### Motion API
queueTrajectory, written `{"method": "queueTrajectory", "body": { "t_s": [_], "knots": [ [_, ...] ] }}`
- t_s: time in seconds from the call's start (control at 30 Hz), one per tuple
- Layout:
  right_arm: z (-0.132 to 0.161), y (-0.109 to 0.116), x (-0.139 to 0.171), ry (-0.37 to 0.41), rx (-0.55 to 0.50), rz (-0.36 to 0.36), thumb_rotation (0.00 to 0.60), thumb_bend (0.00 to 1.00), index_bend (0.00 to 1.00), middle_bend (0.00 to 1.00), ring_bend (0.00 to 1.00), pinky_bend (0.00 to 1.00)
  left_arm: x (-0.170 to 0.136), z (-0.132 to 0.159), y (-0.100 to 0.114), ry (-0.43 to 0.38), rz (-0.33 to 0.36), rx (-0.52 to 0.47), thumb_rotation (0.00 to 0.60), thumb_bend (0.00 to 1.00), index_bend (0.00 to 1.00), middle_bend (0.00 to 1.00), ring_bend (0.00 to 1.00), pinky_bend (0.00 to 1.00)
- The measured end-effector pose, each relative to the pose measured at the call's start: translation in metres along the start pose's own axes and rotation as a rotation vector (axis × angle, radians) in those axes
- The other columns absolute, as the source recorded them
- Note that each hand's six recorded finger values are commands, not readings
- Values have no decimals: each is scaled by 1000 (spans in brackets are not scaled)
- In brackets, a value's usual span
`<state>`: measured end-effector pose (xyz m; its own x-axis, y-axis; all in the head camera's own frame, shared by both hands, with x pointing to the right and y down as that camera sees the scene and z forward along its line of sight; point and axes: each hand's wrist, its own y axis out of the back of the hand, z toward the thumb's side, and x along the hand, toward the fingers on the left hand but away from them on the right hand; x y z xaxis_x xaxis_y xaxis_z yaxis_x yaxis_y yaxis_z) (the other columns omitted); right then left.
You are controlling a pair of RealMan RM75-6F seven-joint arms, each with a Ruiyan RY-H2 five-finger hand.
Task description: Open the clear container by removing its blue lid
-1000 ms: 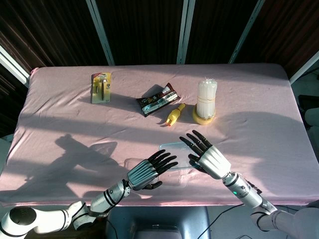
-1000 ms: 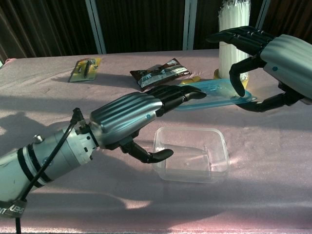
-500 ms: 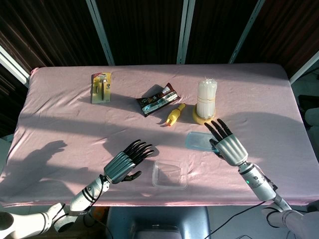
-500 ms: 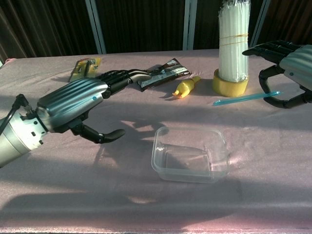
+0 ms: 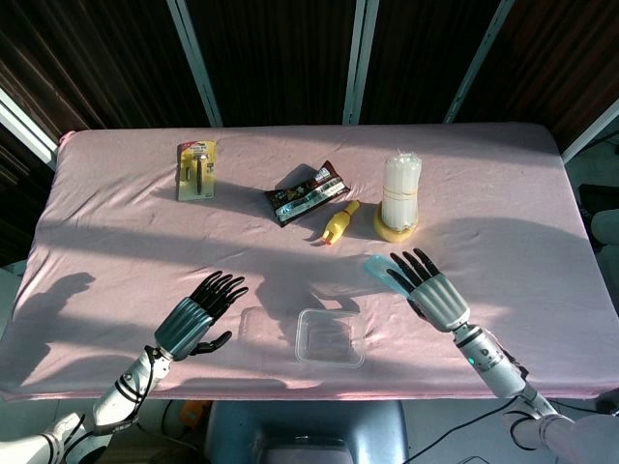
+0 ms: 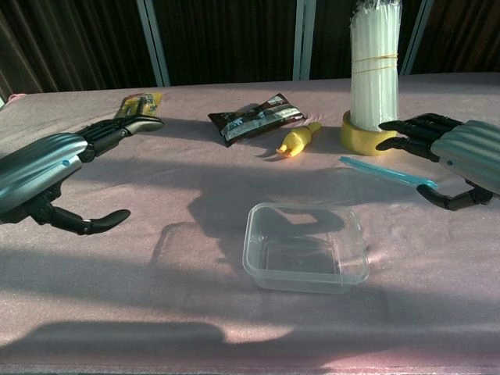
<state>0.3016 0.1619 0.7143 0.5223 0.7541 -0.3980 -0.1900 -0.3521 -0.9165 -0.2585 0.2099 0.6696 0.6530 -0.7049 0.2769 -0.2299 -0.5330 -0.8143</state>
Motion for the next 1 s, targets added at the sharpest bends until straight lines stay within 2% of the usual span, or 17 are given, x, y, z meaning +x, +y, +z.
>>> {"method": "queueTrajectory", "body": {
  "t_s": [0.07,0.17,0.33,0.43,0.57,0.73,0.87,1.0],
  "knots": [
    [-1,0,6,-2,-8,21,600,338,32,1,0,0,-6,-3,3,7,2,2,600,319,0,0,0,0],
    [-3,2,17,-6,-21,59,600,222,0,0,0,0,-19,-8,6,30,-8,3,600,317,0,0,0,0],
    [-6,11,40,-18,-38,122,600,203,0,0,0,0,-50,-21,19,110,-14,15,600,319,0,0,0,0],
    [-11,21,61,-53,-39,150,600,202,0,0,0,0,-73,-30,31,181,-23,32,600,330,0,0,0,0],
    [-21,42,100,-170,-71,160,600,202,0,0,0,0,-109,-41,48,320,-41,68,600,345,0,0,0,0],
    [-42,76,157,-367,-106,106,600,201,0,0,0,0,-156,-47,62,496,-18,160,600,349,0,0,0,0],
    [-61,98,206,-509,-102,47,600,201,0,0,0,0,-175,-46,68,575,-18,215,600,350,0,0,0,0],
    [-70,109,224,-552,-130,6,600,201,0,0,0,0,-177,-45,71,591,-16,211,600,350,0,0,0,0]
  ]
}}
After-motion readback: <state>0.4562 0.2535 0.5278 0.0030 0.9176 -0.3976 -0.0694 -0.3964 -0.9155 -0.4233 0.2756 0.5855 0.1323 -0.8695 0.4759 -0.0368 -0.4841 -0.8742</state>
